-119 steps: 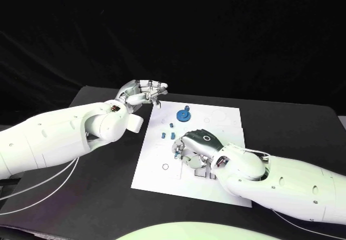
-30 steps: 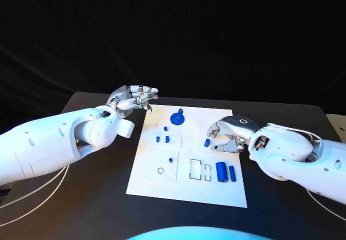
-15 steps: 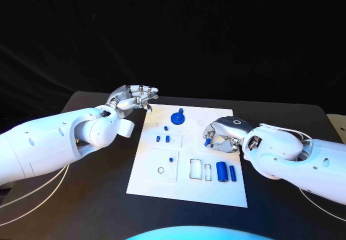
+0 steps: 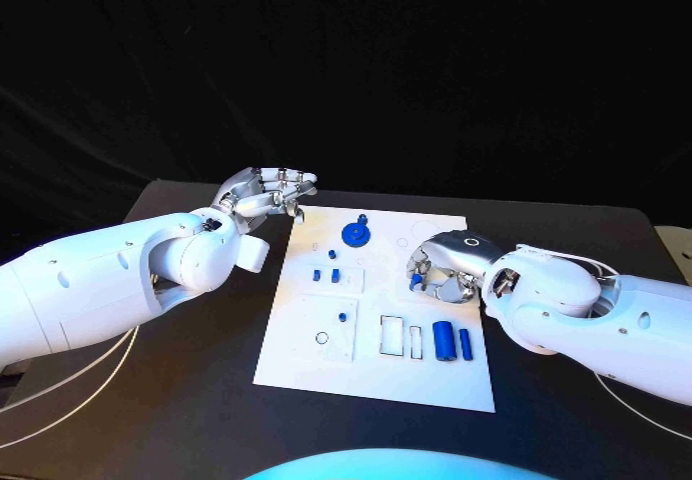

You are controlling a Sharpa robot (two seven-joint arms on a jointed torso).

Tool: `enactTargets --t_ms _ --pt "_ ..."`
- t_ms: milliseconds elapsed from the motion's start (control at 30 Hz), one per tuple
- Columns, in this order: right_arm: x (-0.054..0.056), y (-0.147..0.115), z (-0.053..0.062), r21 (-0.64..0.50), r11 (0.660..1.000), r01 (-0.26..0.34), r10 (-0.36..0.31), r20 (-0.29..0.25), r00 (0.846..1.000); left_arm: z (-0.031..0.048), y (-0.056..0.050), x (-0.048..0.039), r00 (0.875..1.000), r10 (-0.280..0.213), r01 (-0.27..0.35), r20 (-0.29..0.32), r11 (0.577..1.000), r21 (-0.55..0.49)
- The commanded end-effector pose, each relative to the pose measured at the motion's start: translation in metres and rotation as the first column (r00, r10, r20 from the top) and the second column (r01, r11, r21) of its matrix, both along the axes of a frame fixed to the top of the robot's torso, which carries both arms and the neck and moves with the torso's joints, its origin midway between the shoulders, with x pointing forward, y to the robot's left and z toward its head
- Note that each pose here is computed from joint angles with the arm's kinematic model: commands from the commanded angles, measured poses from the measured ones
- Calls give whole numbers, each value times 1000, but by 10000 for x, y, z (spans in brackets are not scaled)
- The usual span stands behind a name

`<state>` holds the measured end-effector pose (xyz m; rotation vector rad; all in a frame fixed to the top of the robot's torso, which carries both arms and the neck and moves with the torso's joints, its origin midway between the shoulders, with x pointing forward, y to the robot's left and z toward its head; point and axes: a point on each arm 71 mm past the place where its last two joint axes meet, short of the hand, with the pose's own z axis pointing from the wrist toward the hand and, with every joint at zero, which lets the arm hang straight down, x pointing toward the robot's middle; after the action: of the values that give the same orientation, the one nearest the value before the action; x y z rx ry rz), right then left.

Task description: Assemble the parts on the task board

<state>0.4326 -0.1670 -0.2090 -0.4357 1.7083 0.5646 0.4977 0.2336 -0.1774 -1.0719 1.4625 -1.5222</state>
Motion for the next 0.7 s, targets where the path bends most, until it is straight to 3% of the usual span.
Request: enactTargets --t_ms 33,367,700 --pt "-8 7 -32 -18 1000 -4 4 0 1000 8 -16 -4 1000 -11 11 0 1000 -10" --pt "-52 0 43 36 999 7 -8 51 999 6 -6 -4 1000 -9 9 -2 1000 -8" --pt "-207 74 333 141 990 -28 14 101 995 0 3 5 1000 -5 5 -2 1000 -6"
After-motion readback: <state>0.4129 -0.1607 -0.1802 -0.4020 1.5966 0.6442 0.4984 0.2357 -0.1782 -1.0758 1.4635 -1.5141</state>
